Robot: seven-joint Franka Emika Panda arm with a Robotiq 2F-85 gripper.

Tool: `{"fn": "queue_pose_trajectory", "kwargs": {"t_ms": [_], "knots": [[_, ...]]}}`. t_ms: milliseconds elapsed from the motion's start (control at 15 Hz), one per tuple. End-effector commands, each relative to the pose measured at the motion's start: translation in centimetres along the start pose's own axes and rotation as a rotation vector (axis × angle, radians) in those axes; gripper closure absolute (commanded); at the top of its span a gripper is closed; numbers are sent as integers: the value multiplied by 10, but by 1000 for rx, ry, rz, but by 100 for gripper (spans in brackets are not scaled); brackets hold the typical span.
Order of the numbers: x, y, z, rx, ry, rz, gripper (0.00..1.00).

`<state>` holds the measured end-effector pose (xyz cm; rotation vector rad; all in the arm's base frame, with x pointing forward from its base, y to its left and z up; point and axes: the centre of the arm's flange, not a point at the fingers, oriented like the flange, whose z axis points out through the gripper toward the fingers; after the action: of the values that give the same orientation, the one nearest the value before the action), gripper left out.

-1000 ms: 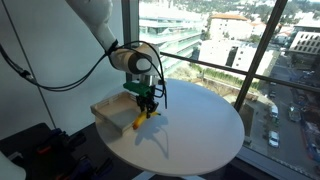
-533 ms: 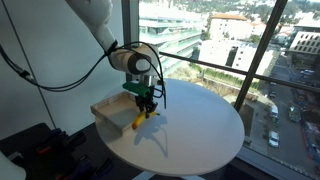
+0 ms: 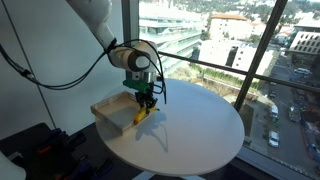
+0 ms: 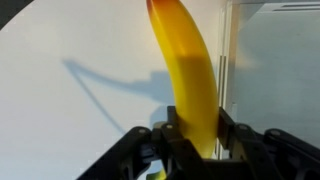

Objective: Remove the banana plush toy from the table and put it on the wooden tray

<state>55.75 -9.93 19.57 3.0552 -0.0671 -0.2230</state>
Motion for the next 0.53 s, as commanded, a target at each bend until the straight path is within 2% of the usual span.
{"fn": "queue_pose_trajectory", "kwargs": {"t_ms": [0, 467], "knots": [[10, -5, -12, 9, 33, -19, 84], [22, -36, -28, 46, 90, -80, 84]]}}
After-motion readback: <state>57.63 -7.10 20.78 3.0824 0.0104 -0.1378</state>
